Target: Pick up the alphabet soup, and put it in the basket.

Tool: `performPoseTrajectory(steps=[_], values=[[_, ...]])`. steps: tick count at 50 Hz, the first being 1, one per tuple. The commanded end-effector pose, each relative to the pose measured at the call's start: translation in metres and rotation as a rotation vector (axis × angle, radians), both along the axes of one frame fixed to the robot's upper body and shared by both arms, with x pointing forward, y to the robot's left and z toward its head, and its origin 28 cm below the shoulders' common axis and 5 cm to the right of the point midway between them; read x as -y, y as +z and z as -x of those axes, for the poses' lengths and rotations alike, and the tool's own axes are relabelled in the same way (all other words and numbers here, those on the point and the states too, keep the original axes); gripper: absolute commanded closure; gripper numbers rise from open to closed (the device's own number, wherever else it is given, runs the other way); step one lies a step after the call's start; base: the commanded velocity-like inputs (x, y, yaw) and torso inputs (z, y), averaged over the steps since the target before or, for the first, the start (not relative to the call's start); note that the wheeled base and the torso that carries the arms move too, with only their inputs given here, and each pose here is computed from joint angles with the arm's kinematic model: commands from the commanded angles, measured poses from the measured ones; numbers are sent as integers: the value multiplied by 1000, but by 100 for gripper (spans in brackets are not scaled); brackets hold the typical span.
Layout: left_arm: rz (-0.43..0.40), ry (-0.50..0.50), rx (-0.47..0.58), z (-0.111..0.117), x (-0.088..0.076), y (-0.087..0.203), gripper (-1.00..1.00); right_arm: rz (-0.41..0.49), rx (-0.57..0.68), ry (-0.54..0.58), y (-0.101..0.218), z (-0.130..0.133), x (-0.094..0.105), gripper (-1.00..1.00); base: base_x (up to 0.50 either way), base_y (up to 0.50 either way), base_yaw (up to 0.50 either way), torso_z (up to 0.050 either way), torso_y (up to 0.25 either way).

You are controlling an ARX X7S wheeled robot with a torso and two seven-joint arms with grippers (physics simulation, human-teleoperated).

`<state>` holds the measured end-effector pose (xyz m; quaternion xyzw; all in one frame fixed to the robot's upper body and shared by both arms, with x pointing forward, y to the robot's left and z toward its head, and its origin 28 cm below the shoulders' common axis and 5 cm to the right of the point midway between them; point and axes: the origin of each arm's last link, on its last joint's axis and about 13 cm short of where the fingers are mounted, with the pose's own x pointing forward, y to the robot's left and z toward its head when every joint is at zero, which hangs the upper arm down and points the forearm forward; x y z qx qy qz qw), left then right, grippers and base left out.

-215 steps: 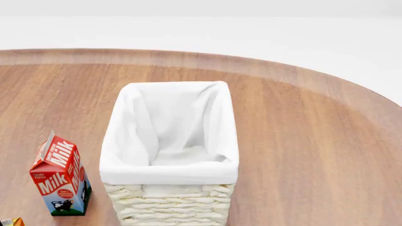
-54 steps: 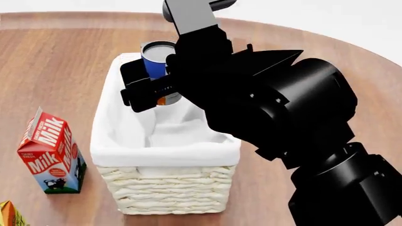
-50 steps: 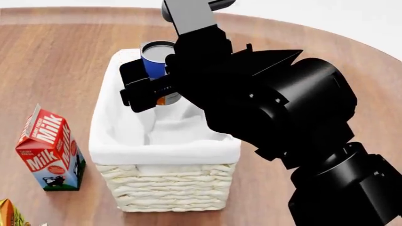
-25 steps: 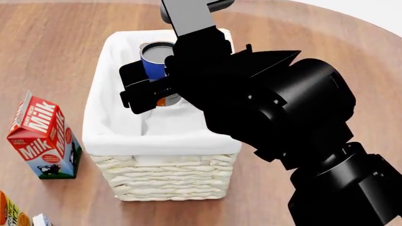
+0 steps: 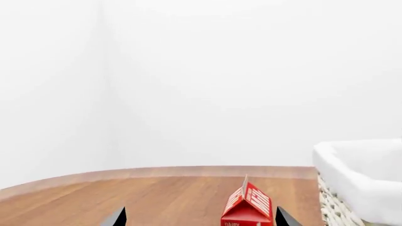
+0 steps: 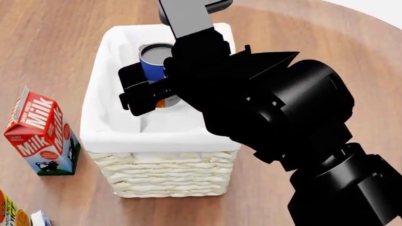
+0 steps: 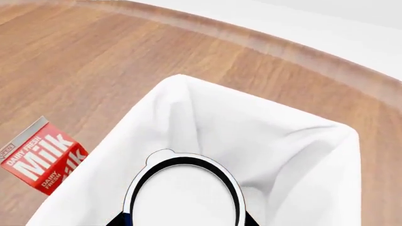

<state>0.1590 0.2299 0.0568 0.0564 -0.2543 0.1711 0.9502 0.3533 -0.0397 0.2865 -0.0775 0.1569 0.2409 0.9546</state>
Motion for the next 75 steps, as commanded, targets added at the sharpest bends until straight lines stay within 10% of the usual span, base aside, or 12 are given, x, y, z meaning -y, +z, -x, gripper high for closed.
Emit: performPoseTrajectory(steps=[1, 34, 35, 75], values=[[1, -5, 6, 1, 0, 0, -100, 1, 28, 4, 5, 0, 1, 100, 0, 0, 0, 0, 0], [4, -5, 14, 2, 0, 1, -100, 57, 37, -3, -6, -5, -6, 100, 0, 0, 0, 0, 0], [5, -6, 14, 2, 0, 1, -100, 46, 58, -28, -4, -6, -5, -100, 0, 0, 0, 0, 0], [3, 0, 18, 3, 0, 1, -100, -53, 278, -52, 38, 52, 46, -100, 0, 0, 0, 0, 0]])
